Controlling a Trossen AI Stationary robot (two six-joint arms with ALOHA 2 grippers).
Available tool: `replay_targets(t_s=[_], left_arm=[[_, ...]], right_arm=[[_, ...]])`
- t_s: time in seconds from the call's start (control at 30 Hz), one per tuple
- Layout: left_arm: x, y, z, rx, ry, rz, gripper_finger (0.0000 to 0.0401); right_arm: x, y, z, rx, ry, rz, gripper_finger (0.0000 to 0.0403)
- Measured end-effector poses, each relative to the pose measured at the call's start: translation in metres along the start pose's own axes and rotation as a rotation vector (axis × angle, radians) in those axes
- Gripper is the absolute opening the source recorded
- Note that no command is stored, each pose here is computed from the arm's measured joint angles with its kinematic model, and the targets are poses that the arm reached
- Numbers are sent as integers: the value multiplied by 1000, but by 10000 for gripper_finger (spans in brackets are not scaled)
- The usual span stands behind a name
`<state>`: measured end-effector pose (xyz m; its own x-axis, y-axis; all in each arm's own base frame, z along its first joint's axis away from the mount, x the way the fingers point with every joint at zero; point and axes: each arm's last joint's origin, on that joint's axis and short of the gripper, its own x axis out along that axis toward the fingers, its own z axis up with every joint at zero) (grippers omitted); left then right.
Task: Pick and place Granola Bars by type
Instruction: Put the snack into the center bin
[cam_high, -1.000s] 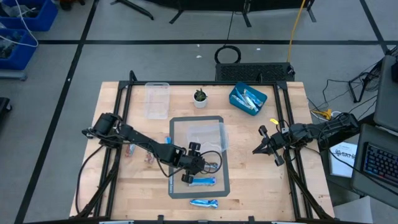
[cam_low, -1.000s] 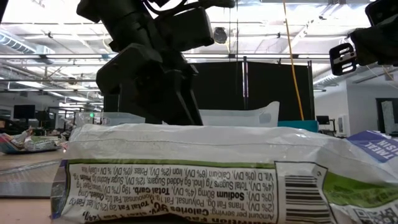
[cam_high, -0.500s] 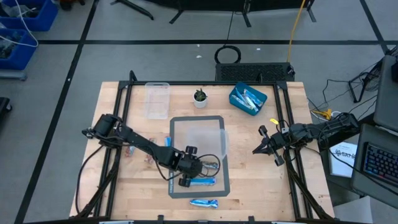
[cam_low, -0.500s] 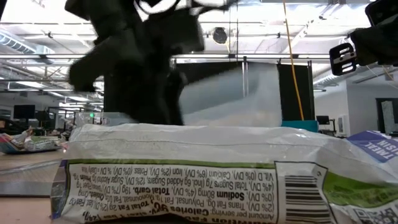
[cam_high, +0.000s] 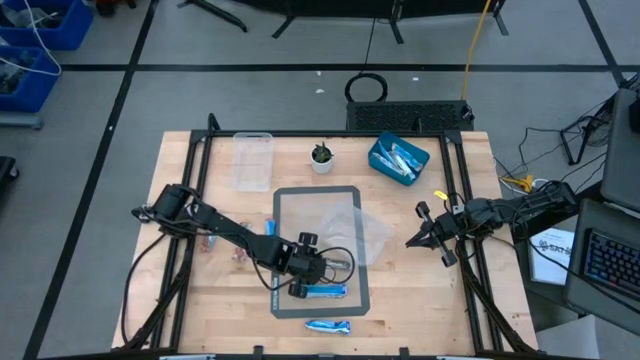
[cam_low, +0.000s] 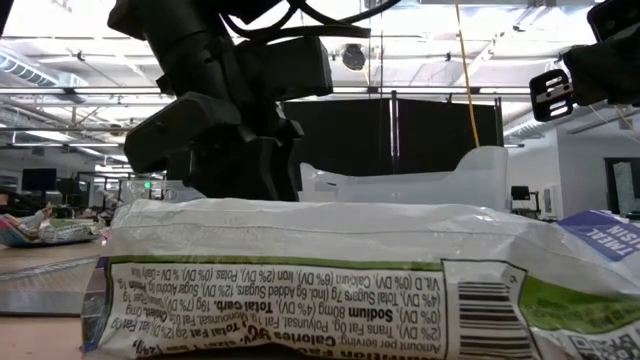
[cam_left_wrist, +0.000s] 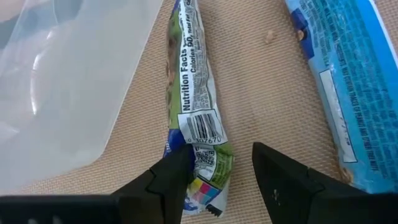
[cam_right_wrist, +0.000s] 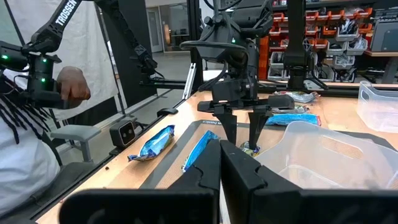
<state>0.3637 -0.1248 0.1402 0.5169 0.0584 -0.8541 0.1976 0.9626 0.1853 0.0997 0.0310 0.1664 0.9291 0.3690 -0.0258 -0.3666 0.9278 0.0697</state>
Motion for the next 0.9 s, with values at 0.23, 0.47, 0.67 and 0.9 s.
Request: replay_targets(t_s=[0.23,0.47,0.67,0.9], left_arm=[[0,4,1,-59,-1,10,184],[0,6,-2,-87,22,45,115],[-2,0,-1,-90,20,23,23],[-13,-24,-4,29,26,22,20]], right_arm=[[0,0,0,0,0,0,0],[0,0,0,0,0,0,0],[0,0,0,0,0,0,0],[0,0,0,0,1,0,0]])
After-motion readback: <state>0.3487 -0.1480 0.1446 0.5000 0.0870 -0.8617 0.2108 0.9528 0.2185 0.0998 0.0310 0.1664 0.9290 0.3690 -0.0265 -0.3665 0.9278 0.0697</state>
